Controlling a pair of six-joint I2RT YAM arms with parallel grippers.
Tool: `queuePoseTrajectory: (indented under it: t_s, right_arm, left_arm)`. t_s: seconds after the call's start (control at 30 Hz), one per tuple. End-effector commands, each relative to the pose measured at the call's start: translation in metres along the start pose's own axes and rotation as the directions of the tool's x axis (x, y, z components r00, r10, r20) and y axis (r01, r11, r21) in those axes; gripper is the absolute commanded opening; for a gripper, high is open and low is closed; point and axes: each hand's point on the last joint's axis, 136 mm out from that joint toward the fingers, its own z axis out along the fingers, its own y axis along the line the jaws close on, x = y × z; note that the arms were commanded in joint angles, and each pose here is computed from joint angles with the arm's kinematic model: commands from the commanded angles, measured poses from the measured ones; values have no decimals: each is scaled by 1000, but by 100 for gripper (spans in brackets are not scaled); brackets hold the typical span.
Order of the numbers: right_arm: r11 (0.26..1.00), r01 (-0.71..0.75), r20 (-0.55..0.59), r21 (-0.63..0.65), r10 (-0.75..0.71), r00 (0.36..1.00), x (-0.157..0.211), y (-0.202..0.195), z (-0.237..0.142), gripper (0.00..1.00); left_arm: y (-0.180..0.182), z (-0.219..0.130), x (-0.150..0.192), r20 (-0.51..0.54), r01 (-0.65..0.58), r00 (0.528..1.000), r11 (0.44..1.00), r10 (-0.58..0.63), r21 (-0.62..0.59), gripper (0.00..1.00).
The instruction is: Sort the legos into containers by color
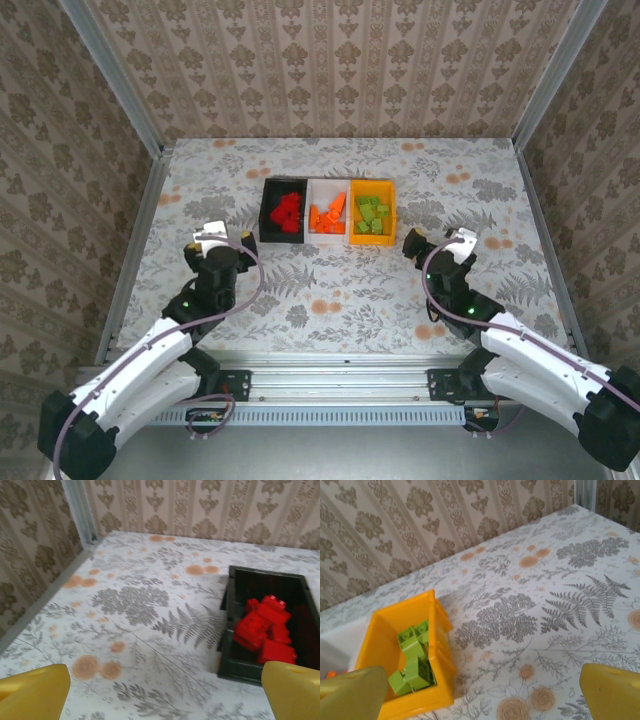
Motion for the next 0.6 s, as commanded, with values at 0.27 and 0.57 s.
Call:
queuePoseTrajectory:
  t_s: [0.27, 0.57]
  right_arm:
    - [888, 453, 53, -82, -450, 892, -2, 14, 36, 100]
    - [810, 579, 112, -93, -569, 815, 29, -26, 75, 100]
  left_arm:
    - [52, 42, 21, 137, -199, 971, 980, 197, -4, 100]
    - [69, 112, 51, 33, -70, 997, 997, 69, 19, 100]
